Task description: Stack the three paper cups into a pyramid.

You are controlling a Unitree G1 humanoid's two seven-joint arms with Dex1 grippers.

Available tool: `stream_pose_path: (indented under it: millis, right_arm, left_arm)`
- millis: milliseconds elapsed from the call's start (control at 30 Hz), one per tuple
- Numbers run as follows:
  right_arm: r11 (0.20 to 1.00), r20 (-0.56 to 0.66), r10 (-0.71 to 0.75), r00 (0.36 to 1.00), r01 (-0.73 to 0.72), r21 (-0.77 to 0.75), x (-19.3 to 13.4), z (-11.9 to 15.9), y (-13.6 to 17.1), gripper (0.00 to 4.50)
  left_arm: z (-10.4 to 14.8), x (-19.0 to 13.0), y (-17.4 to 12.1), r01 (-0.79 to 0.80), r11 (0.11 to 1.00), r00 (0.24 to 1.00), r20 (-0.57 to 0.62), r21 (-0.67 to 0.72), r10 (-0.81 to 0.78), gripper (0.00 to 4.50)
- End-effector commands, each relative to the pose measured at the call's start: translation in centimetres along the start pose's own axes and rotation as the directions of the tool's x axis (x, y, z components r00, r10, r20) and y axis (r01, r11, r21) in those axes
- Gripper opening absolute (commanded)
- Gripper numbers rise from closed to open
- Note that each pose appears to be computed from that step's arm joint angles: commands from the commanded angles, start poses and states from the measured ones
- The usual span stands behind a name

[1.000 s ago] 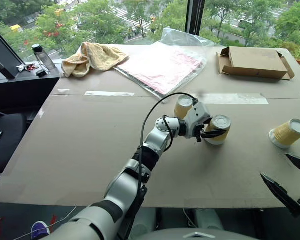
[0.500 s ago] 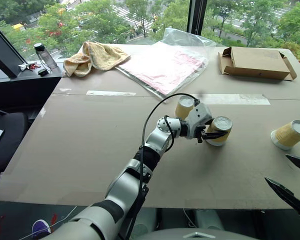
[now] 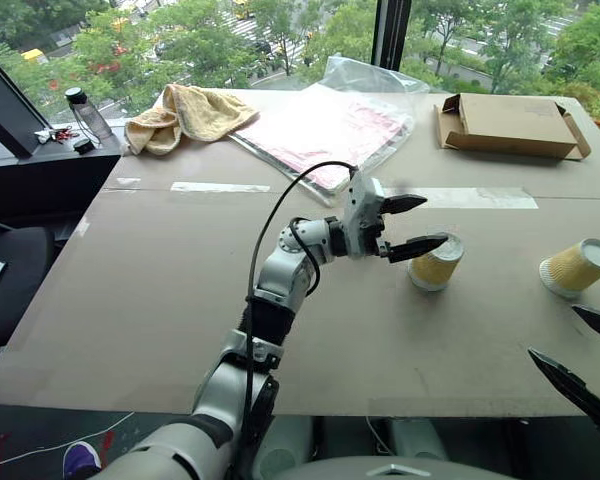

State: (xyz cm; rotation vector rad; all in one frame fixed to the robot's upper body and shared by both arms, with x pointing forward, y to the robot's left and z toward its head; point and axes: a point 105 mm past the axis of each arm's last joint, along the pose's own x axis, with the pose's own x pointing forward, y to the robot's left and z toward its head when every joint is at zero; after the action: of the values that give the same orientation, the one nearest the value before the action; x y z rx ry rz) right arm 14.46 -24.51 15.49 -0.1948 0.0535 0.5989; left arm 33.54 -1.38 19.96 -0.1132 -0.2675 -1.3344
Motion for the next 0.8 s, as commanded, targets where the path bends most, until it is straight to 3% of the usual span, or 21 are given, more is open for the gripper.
stream_pose_path:
  millis: [33,233,733,800]
  right_arm:
    - [1.000,0.022,0.007,1.000,-0.007,-0.016,0.5,0.5,0.4,4.50]
    - [1.000,0.031,0.002,1.000,-0.002,-0.010,0.9,0.2,0.5,4.50]
    - [0.999,0.016,-0.039,0.999,0.039,-0.016,0.1,0.0,1.0,4.50]
    - [0.999,0.014,-0.044,0.999,0.044,-0.017,0.0,0.0,1.1,4.50]
  left_arm:
    - [3.0,-1.1,3.0,-0.173,0.983,0.984,0.048,0.068,0.170,4.39]
    - [0.6,-3.8,5.8,-0.280,0.949,0.949,-0.107,0.142,0.296,4.39]
    - [-5.1,-3.6,5.2,-0.181,0.976,0.935,-0.285,0.124,0.209,4.39]
    - [-5.5,-3.6,5.3,-0.173,0.977,0.934,-0.293,0.128,0.204,3.84]
